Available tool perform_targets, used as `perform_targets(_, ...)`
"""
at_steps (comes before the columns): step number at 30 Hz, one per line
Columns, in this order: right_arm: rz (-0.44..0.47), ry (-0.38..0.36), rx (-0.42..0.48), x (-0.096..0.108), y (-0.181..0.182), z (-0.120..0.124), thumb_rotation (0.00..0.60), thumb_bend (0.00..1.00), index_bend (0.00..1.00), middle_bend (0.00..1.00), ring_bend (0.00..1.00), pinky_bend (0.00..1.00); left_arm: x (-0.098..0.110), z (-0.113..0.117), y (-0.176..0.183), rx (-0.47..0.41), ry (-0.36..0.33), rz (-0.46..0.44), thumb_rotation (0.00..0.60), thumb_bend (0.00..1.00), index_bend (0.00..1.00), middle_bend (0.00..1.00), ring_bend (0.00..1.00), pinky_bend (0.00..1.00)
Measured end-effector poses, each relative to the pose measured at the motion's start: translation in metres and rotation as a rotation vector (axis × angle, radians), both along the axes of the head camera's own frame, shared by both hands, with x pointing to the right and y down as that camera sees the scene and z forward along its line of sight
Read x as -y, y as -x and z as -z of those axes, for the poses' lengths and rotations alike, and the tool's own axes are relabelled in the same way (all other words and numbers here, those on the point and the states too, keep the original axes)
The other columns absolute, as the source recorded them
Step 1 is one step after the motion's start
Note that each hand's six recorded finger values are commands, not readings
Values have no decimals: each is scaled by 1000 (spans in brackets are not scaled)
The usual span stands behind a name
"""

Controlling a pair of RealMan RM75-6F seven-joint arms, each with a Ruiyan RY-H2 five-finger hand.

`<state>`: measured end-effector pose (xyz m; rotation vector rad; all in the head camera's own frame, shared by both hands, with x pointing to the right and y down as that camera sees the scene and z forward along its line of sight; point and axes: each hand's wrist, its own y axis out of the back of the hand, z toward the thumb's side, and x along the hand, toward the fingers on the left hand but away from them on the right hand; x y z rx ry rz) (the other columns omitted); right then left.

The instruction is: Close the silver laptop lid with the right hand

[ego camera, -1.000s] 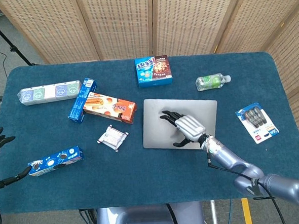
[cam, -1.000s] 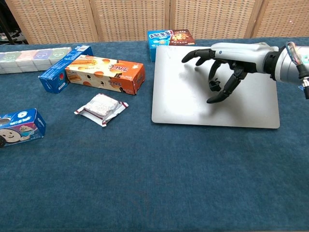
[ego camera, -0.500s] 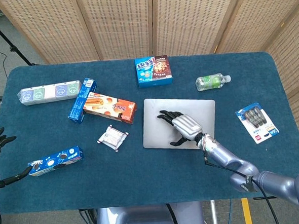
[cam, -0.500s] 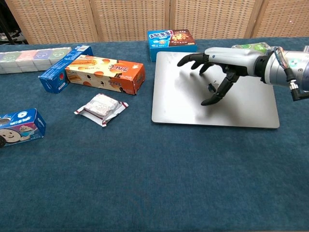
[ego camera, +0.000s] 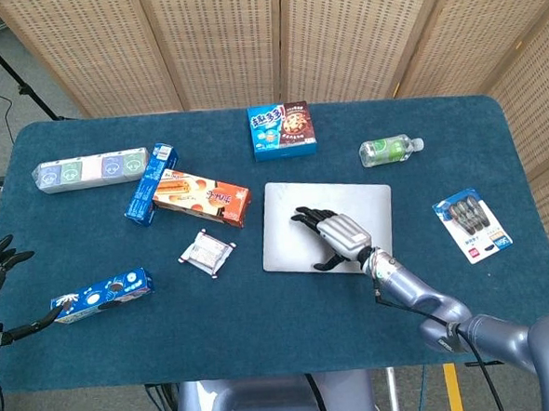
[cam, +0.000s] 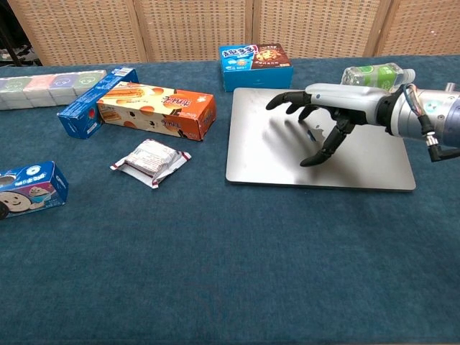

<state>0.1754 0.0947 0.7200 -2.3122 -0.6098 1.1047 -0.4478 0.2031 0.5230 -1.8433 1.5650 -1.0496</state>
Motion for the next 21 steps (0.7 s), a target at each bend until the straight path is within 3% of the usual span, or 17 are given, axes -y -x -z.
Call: perform_targets(21, 15, 30, -6, -2, 13, -17, 600, 220, 80, 24, 100, 137, 0, -3, -1, 1, 15, -10, 600, 12, 244, 103, 154, 186)
